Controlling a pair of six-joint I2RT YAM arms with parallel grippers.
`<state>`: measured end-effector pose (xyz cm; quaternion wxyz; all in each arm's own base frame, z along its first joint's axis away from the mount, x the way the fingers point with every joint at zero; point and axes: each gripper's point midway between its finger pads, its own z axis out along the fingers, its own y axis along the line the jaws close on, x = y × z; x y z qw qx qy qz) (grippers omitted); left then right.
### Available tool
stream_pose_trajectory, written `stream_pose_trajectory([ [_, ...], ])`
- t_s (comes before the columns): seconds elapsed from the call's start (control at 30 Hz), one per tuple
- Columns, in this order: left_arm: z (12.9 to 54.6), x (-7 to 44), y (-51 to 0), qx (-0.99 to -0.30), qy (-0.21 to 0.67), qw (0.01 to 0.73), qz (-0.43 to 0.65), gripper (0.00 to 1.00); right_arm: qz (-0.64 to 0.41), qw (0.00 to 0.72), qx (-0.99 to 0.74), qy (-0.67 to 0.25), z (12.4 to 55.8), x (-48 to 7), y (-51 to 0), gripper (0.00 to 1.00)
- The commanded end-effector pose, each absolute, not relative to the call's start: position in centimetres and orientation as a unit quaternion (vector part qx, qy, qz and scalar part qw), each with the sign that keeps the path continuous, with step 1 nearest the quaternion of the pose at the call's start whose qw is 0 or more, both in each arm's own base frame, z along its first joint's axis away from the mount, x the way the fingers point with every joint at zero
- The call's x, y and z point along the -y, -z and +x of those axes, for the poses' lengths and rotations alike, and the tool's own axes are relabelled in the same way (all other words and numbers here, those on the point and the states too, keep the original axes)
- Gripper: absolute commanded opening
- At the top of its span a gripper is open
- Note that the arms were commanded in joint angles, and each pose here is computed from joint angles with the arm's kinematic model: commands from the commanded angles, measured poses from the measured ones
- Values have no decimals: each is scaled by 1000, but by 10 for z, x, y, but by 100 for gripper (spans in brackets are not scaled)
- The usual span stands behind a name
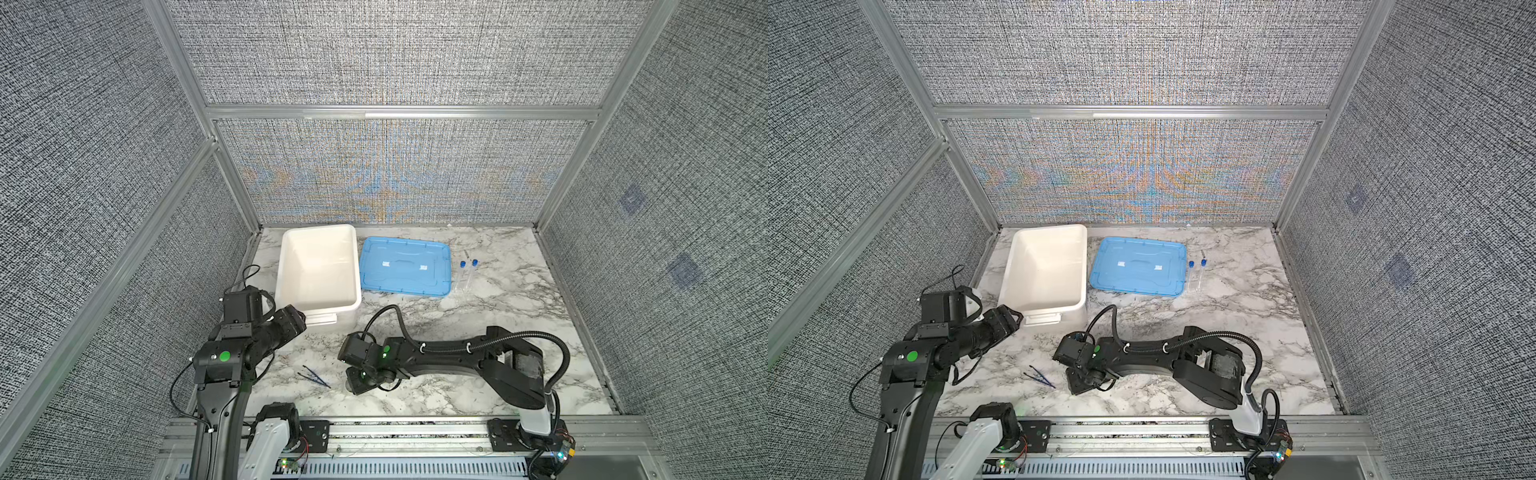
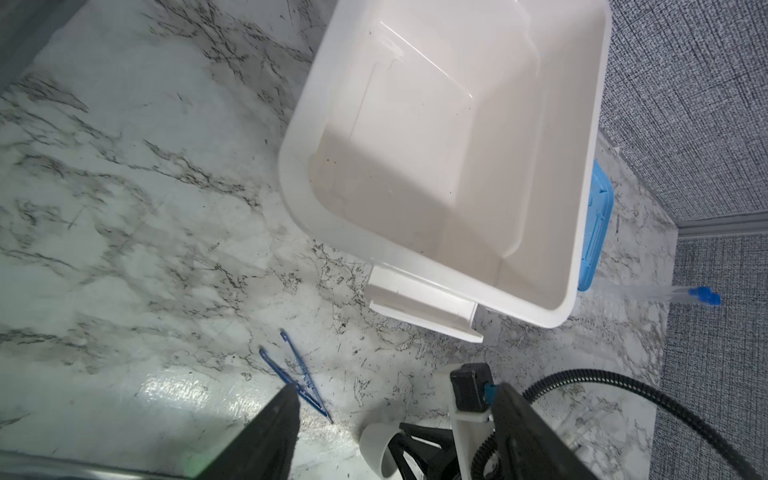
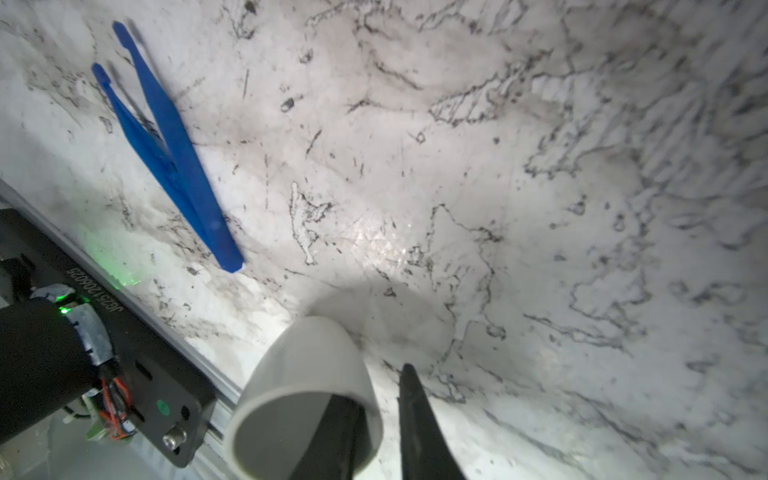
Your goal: Organize the chemistry lab equipment
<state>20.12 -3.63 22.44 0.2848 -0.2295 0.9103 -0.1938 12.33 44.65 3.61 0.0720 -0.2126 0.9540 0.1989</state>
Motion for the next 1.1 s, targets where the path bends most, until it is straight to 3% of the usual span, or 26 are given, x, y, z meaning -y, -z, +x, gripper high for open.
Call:
stream_pose_trajectory([
  [0.0, 195, 49, -223, -914, 223, 272, -205, 75, -201, 71, -957, -195, 123, -440, -39, 9],
  [0.2, 193, 63, -232, -907, 259, 285, -169, 73, -184, 97, -958, -199, 127, -425, -53, 5],
  [0.27, 191, 71, -233, -907, 282, 273, -156, 73, -174, 105, -962, -182, 128, -410, -58, 0],
  [0.4, 190, 92, -231, -898, 337, 254, -127, 72, -152, 107, -973, -137, 128, -372, -58, 0],
  [0.47, 188, 102, -231, -895, 353, 254, -97, 80, -146, 110, -977, -111, 131, -354, -57, 0],
  [0.63, 178, 112, -224, -915, 319, 240, -48, 80, -126, 121, -982, -69, 144, -323, -58, 0],
  [0.93, 170, 148, -209, -917, 336, 215, 6, 77, -109, 118, -986, -50, 153, -307, -54, 0],
  [1.07, 168, 164, -207, -914, 346, 212, 27, 77, -81, 85, -991, -58, 149, -305, -43, 0],
])
